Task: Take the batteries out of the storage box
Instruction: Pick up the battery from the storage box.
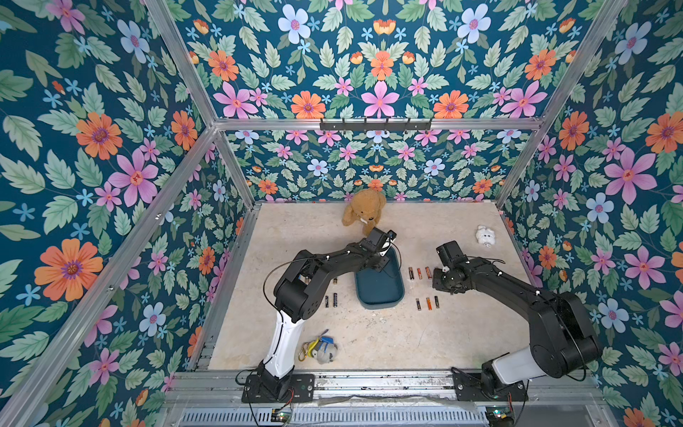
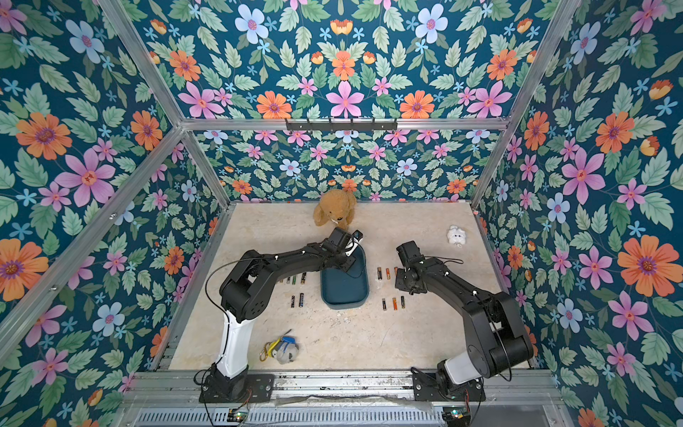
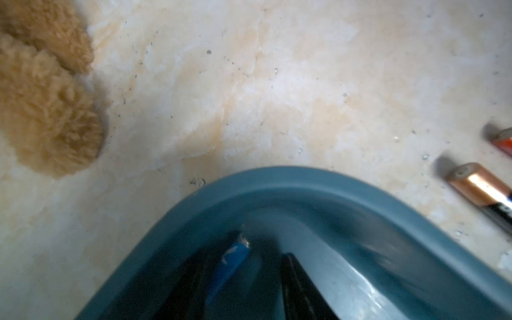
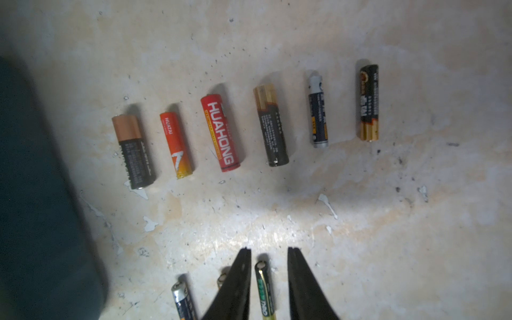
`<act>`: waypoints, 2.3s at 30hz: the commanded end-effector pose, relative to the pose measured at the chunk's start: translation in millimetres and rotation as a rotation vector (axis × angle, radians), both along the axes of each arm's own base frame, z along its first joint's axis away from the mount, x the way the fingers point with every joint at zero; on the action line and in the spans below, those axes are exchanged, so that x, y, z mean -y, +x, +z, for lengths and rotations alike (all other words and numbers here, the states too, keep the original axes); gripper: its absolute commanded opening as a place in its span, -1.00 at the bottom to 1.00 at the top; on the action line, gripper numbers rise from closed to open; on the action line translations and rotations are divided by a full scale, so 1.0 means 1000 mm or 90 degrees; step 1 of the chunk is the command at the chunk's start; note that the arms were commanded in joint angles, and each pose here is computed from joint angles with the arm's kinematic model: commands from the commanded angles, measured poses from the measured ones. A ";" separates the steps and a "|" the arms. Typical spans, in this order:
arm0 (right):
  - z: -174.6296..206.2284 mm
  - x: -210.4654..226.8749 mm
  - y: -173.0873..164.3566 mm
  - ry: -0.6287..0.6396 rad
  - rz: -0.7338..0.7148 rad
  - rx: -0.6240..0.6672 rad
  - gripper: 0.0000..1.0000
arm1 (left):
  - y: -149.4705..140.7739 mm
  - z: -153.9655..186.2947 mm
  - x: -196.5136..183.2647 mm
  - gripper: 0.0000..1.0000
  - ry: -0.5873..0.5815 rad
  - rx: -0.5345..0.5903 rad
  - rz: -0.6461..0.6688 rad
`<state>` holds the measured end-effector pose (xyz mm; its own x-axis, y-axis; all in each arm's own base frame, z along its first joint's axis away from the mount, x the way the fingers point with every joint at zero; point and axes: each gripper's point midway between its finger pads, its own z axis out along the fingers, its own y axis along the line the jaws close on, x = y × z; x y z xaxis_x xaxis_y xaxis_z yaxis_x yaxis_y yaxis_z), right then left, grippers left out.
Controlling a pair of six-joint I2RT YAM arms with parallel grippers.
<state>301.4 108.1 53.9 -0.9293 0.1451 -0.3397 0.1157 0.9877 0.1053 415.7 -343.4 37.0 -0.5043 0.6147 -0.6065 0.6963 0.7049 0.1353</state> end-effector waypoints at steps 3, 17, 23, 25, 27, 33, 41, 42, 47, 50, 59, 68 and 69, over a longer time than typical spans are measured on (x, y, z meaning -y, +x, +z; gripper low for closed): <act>-0.003 -0.001 0.000 0.004 -0.001 -0.003 -0.43 | -0.001 -0.006 -0.005 -0.05 0.020 -0.010 0.002; -0.001 -0.001 0.001 0.003 -0.002 0.006 -0.43 | -0.015 -0.004 -0.013 -0.37 0.031 -0.058 0.019; -0.003 0.000 0.000 0.004 -0.002 0.007 -0.43 | -0.016 -0.007 -0.012 -0.42 0.035 -0.070 0.018; -0.003 0.000 -0.001 0.006 -0.002 0.009 -0.43 | -0.014 -0.006 -0.012 -0.42 0.037 -0.067 0.020; -0.003 0.000 -0.001 0.006 -0.002 0.009 -0.43 | -0.013 -0.009 -0.013 -0.41 0.043 -0.063 0.025; -0.001 0.002 -0.001 0.000 -0.003 0.012 -0.43 | -0.010 -0.014 -0.011 -0.53 0.043 -0.063 0.023; 0.003 0.003 0.002 0.002 -0.006 0.016 -0.43 | -0.011 -0.018 -0.010 -0.79 0.049 -0.077 0.021; 0.003 0.002 0.003 0.003 -0.005 0.017 -0.43 | -0.011 -0.016 -0.011 -0.78 0.049 -0.076 0.021; 0.006 0.001 0.006 0.006 -0.003 0.020 -0.43 | -0.009 0.003 -0.005 -0.77 0.028 -0.073 0.026; 0.010 -0.001 0.008 0.008 -0.001 0.022 -0.43 | -0.011 0.016 0.000 -0.77 0.003 -0.079 0.024; 0.024 -0.005 0.012 0.022 0.005 0.038 -0.43 | -0.024 0.054 -0.003 -0.77 -0.054 -0.088 0.045; 0.026 -0.011 0.013 0.041 0.013 0.037 -0.44 | -0.034 0.101 -0.042 -0.74 -0.085 -0.045 0.153; 0.027 -0.011 0.013 0.042 0.014 0.037 -0.44 | -0.036 0.102 -0.050 -0.75 -0.083 -0.047 0.173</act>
